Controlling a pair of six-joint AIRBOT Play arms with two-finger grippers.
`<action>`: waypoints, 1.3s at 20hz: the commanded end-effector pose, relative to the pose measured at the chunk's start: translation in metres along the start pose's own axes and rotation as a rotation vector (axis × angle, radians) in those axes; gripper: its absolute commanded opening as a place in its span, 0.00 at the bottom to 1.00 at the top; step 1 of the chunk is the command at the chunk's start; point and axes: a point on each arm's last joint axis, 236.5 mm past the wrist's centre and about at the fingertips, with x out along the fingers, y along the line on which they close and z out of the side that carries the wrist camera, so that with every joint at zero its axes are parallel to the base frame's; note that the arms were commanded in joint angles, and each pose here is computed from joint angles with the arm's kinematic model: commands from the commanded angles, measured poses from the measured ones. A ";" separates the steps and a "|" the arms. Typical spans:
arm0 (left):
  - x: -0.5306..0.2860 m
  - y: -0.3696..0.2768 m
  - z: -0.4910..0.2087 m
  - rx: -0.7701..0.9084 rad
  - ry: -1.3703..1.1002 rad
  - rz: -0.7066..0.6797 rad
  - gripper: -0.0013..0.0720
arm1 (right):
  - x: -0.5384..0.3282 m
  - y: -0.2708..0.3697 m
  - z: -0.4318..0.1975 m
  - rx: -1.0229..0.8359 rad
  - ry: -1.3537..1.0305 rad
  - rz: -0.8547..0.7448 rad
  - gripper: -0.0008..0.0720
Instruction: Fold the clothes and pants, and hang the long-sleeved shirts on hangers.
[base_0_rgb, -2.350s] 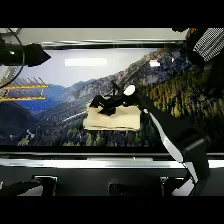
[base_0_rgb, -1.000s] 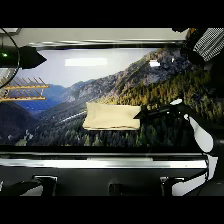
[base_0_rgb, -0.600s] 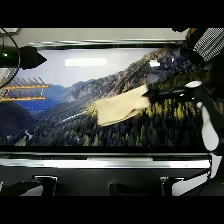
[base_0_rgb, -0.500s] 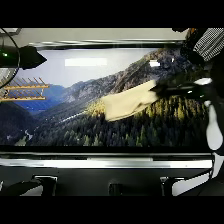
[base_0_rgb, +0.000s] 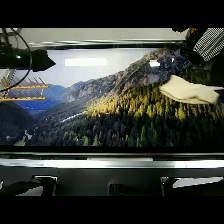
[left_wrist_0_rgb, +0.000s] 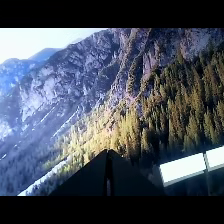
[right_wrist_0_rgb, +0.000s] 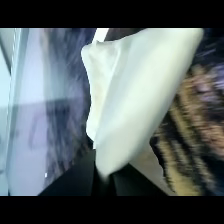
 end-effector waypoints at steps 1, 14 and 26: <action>0.016 -0.007 -0.007 0.009 0.037 -0.015 0.04 | -0.070 -0.067 0.019 0.112 -0.053 -0.100 0.06; 0.019 -0.018 -0.011 0.027 0.046 -0.032 0.04 | -0.187 -0.212 -0.099 0.414 -0.065 -0.732 0.06; 0.016 -0.019 -0.010 0.031 0.041 -0.033 0.04 | -0.196 -0.250 -0.138 0.415 -0.019 -0.874 0.07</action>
